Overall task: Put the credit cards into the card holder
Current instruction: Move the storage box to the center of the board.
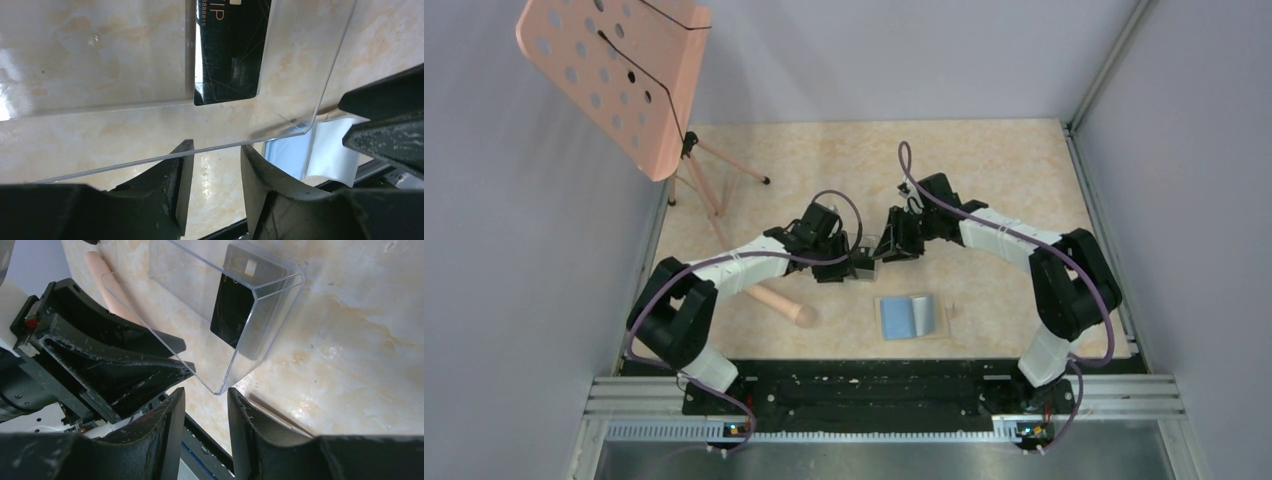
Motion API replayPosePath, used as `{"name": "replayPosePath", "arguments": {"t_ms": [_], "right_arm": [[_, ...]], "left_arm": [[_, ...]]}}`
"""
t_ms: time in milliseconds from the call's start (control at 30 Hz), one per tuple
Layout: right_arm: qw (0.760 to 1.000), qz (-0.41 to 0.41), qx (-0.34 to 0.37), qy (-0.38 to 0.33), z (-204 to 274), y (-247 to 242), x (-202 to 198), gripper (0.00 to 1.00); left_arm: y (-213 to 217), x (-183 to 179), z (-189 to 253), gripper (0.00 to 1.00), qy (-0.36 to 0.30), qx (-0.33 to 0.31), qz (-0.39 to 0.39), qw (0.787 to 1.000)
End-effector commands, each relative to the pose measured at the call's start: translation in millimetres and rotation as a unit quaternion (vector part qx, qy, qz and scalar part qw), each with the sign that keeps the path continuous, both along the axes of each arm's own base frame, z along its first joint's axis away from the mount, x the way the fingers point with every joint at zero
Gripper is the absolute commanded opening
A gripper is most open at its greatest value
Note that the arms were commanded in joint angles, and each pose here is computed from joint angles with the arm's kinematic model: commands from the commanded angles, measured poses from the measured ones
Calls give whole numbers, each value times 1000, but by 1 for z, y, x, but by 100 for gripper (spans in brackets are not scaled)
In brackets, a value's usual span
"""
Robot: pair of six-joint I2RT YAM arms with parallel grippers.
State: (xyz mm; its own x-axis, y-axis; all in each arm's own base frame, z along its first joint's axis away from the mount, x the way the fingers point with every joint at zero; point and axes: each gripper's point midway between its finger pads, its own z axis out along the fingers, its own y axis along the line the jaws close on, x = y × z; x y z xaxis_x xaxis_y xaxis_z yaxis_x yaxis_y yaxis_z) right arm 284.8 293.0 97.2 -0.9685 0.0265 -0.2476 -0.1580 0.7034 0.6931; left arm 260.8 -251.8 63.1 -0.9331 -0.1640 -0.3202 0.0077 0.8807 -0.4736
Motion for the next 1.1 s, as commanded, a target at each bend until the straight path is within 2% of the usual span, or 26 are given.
{"name": "replayPosePath", "arguments": {"t_ms": [0,133,233,433,700,867,1067], "right_arm": [[1000,7,25,1,1,8,2,36],[1000,9,28,-2,3,10,4,37],[1000,4,23,-11,6,11,11,42],[999,-10,-34,-7,-7,6,28,46],[990,27,-137,-8,-37,7,28,32],[986,48,-159,-10,-38,9,17,9],[985,58,-165,-14,-29,4,4,8]], "left_arm": [[-2,26,9,45,-35,20,-3,999],[-11,29,22,43,-48,4,-28,998],[-18,22,40,43,-62,-25,-52,996],[-19,4,89,44,-114,-85,-67,988],[-7,-14,131,47,-166,-124,-62,976],[0,-18,127,47,-162,-112,-52,979],[4,-16,100,47,-124,-86,-33,988]]}}
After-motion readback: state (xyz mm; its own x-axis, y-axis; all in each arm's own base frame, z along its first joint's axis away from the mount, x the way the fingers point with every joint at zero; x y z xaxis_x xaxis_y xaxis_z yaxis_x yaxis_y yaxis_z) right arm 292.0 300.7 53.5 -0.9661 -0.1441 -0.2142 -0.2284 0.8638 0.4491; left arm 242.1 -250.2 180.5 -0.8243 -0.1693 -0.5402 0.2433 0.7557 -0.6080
